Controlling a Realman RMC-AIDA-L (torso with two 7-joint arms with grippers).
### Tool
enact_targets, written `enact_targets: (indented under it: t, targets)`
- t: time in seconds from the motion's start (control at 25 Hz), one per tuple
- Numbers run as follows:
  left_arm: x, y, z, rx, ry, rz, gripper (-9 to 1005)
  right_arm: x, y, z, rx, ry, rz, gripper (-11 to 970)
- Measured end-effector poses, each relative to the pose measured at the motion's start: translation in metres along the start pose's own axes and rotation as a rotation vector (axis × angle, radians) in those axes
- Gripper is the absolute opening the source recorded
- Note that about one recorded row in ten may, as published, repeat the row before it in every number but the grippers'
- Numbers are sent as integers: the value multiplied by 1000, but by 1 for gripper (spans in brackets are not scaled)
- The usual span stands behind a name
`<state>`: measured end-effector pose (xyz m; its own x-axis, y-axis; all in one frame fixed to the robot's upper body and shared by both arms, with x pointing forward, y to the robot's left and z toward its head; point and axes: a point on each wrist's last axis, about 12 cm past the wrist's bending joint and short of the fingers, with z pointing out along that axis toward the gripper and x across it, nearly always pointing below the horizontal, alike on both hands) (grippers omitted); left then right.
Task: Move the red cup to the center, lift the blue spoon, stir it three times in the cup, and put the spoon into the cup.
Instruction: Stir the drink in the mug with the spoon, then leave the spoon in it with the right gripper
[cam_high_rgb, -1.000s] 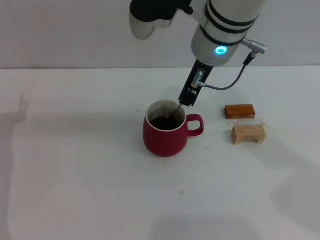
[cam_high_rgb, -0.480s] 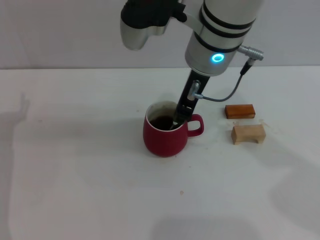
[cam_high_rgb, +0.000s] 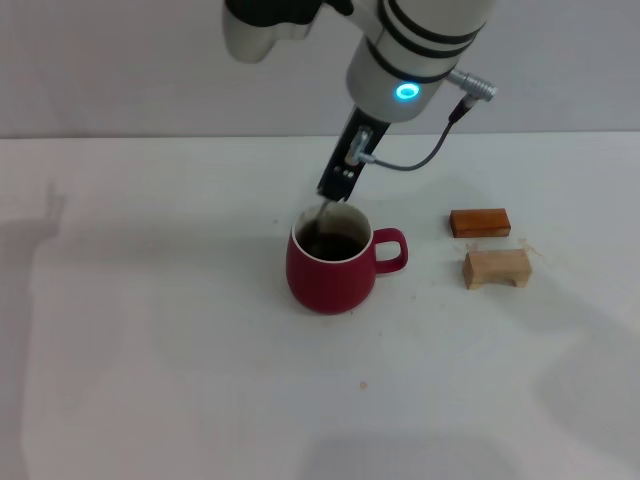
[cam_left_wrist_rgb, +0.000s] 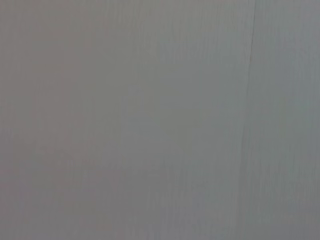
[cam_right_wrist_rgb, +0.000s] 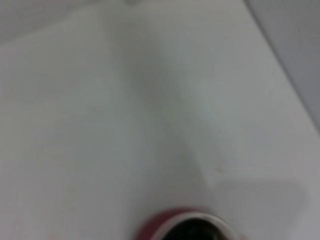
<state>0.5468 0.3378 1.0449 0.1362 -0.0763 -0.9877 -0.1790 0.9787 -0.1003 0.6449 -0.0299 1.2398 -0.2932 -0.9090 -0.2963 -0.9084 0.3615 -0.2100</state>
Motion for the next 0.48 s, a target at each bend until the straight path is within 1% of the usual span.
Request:
enact_targets:
  t: [0.04, 0.16, 0.24, 0.36, 0.48]
  targets:
    - [0, 0, 0, 0, 0, 0, 842, 0, 0, 0, 0, 0, 0, 156]
    - [0, 0, 0, 1, 1, 0, 842, 6, -8, 2, 49, 39, 11, 156]
    - [0, 0, 0, 2, 2, 1, 842, 10, -10, 2, 61, 67, 16, 156]
    - [1, 0, 0, 2, 3, 1, 842, 14, -8, 1, 42, 108, 15, 152]
    - [1, 0, -1, 1, 4, 1, 842, 15, -2, 0, 5, 122, 2, 139]
